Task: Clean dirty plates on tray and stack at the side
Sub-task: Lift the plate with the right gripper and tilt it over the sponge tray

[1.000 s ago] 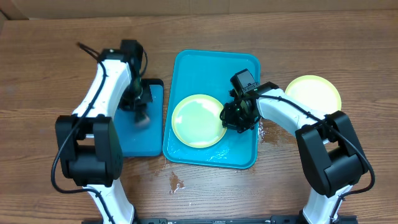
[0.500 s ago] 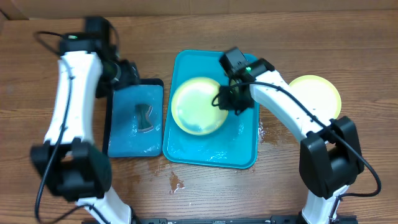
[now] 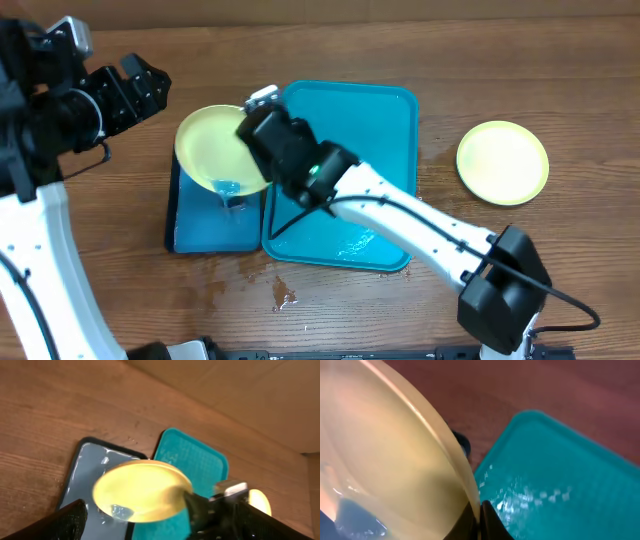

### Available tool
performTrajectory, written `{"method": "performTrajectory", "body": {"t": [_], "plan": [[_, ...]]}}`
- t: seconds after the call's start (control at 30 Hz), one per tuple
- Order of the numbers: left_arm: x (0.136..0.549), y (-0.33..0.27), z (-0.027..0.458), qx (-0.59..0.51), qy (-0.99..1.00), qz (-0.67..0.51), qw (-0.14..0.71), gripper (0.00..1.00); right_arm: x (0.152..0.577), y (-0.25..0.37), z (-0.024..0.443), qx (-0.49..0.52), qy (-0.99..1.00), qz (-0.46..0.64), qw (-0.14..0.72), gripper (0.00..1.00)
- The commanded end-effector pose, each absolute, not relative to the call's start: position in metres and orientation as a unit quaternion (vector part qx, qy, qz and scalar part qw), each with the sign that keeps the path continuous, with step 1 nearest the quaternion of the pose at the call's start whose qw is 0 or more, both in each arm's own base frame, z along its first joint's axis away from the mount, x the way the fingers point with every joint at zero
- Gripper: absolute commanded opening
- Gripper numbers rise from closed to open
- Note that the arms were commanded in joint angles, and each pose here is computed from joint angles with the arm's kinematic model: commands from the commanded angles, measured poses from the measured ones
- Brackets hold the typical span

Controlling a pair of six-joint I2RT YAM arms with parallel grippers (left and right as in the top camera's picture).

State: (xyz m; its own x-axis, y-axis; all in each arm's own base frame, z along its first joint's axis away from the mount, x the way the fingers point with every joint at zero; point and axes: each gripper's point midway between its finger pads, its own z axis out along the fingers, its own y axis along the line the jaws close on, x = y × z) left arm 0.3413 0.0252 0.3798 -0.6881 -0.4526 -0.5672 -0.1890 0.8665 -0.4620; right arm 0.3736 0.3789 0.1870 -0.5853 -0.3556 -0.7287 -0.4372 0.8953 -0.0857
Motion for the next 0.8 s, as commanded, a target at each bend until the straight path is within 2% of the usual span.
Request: {"method": "performTrajectory", "body": {"t": [0.0, 0.1, 0.5, 0.77], "plan": [[0.327, 0.023, 0.403, -0.157, 0.889, -0.182, 0.389, 0.94, 0.383, 0.372, 0.217, -0.216, 0.856, -0.03, 0.468, 0.04], [0.318, 0.028, 0.41, -0.163, 0.886, -0.16, 0.404, 1.0, 0.373, 0.378, 0.227, -0.231, 0.838, -0.062, 0.491, 0.04], [0.316, 0.039, 0.411, -0.176, 0.884, -0.128, 0.413, 1.0, 0.327, 0.386, 0.268, -0.213, 0.776, -0.172, 0.569, 0.04], [0.316, 0.039, 0.411, -0.176, 0.884, -0.128, 0.413, 1.0, 0.307, 0.383, 0.292, -0.195, 0.755, -0.193, 0.596, 0.04]]}}
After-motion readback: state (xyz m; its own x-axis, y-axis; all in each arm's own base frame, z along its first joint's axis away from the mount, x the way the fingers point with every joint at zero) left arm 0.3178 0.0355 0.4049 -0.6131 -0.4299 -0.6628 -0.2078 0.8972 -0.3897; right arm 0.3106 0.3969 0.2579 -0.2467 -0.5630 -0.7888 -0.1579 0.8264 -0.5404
